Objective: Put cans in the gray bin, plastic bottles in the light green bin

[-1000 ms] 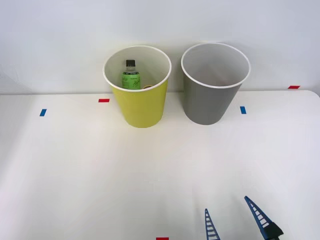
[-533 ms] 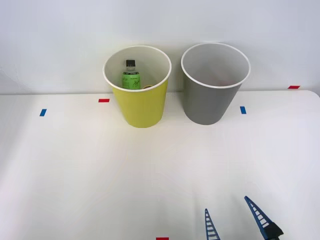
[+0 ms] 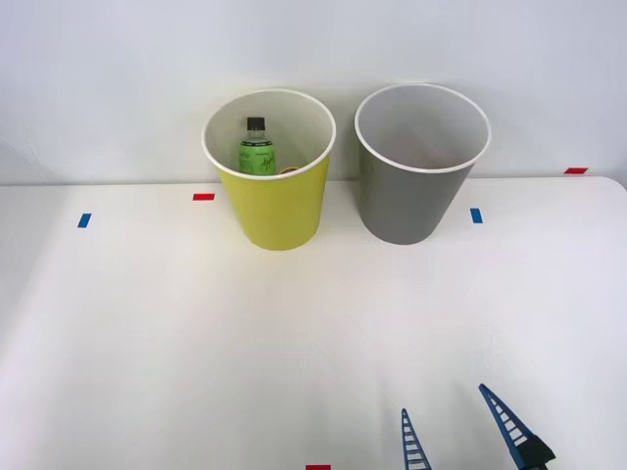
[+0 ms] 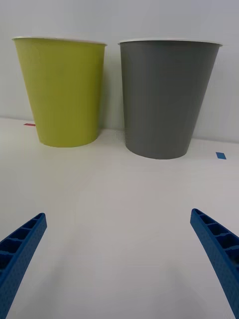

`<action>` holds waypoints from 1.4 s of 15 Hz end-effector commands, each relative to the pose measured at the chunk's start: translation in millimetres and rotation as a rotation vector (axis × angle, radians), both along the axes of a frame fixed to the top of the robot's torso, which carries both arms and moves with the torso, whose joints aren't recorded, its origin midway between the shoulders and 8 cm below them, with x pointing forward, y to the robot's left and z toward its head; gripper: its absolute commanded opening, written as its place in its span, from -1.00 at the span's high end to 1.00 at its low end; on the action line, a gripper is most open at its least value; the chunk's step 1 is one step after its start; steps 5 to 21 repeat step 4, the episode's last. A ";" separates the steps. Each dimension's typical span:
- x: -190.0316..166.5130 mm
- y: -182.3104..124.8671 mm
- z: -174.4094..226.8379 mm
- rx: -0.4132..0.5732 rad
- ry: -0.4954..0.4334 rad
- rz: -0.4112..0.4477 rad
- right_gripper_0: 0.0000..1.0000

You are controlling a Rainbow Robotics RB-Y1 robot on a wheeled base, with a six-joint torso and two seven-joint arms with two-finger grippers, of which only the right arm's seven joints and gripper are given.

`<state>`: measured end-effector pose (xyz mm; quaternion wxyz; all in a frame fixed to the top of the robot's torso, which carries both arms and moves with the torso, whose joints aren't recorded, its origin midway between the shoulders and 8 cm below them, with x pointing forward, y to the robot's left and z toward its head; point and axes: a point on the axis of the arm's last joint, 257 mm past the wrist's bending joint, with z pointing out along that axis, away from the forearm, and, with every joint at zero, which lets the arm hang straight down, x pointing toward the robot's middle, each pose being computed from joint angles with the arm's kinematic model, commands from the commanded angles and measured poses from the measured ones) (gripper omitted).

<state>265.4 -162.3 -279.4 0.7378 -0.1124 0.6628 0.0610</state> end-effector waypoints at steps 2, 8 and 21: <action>0.0 0.0 0.0 0.000 0.000 0.000 -1.00; 0.0 0.0 0.0 0.000 0.000 0.000 -1.00; 0.0 0.0 0.0 0.000 0.000 0.000 -1.00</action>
